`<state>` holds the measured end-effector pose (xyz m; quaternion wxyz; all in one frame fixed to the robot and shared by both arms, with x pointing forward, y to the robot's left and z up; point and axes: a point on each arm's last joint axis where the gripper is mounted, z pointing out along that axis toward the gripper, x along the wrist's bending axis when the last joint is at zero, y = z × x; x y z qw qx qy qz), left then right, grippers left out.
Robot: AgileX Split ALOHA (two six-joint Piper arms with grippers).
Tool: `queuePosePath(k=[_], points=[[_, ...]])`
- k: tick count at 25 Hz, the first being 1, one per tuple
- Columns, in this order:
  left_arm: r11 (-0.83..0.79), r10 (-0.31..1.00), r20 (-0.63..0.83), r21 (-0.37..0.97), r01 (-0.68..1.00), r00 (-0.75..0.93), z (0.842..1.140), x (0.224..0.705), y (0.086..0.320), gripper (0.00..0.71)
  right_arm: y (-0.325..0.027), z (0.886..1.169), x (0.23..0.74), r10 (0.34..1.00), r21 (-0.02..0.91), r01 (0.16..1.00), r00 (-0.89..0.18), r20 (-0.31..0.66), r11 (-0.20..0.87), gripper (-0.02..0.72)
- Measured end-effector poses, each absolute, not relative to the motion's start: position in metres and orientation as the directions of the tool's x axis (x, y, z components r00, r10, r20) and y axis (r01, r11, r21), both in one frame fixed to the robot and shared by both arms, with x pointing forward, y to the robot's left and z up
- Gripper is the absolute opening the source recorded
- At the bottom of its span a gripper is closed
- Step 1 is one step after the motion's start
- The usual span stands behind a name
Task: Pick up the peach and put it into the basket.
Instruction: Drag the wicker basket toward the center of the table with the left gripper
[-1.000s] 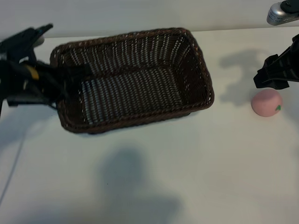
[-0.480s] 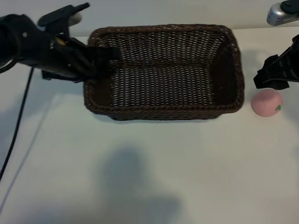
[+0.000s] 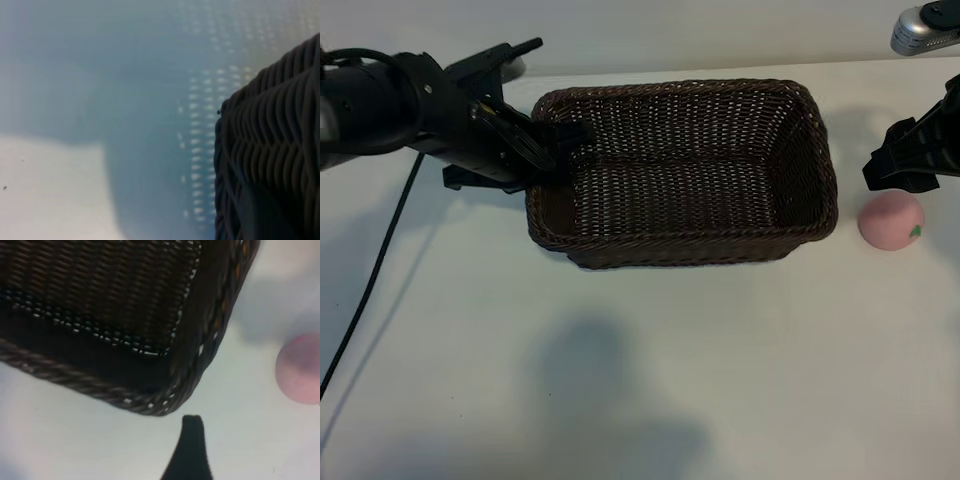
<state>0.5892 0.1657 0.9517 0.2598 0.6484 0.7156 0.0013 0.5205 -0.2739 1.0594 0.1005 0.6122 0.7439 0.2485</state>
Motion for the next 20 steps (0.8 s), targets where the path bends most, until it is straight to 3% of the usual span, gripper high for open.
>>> queuePosePath(k=[20], points=[[0.192,0.926,-0.371,0.313,0.93,-0.066,0.93,0.595,0.164,0.163,-0.274,1.059,0.52,0.961,0.493,0.861,-0.23,0.155,0.127,0.594]])
